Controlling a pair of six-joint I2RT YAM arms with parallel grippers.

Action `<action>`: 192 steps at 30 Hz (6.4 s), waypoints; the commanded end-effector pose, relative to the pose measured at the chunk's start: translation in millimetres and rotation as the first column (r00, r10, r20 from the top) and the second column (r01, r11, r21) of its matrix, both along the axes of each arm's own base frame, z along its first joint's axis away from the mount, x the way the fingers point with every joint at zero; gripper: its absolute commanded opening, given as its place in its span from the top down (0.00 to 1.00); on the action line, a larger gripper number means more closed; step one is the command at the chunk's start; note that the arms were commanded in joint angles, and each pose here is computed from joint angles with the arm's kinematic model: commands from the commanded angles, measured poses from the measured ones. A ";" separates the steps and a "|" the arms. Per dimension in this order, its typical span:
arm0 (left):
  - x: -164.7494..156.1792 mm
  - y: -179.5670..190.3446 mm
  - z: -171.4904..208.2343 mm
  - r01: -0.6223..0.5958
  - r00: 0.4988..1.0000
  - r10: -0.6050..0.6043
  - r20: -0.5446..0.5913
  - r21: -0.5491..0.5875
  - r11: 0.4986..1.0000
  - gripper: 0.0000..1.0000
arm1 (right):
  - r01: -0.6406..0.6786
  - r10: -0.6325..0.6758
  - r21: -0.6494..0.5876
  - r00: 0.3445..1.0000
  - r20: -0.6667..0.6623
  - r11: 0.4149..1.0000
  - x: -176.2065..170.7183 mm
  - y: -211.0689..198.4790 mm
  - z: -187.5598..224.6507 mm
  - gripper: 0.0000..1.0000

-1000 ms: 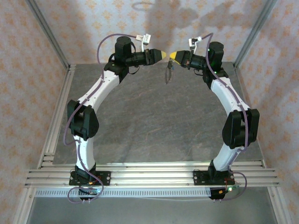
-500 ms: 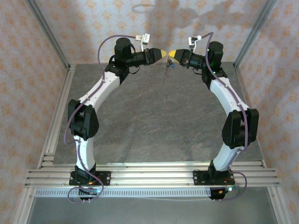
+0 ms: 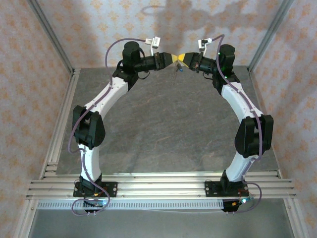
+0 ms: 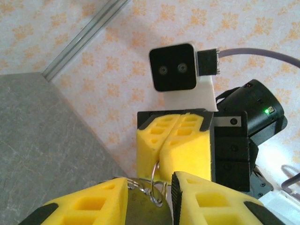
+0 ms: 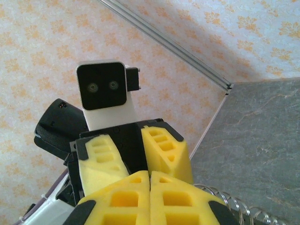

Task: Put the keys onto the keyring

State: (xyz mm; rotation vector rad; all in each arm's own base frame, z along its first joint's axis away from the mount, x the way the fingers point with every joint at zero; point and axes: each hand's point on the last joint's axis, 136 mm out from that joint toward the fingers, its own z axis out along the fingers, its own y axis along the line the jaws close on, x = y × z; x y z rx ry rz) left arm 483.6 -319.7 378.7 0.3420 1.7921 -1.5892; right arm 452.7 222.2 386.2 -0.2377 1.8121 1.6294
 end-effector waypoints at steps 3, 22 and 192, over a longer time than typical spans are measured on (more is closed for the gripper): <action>-17.1 -3.8 18.6 0.047 0.997 -0.045 0.062 -0.032 0.998 0.71 | 0.002 -0.003 0.012 0.998 0.060 1.000 -0.4 2.0 9.1 1.00; -19.2 -16.3 34.6 0.065 0.994 -0.057 0.097 -0.076 0.995 0.92 | -0.025 0.025 0.005 0.998 0.062 1.000 -10.4 2.4 5.0 1.00; -43.6 6.4 111.0 -0.054 0.977 0.114 0.182 -0.303 0.952 1.00 | 0.195 -0.206 0.138 0.976 0.070 0.971 -61.9 9.0 3.3 0.87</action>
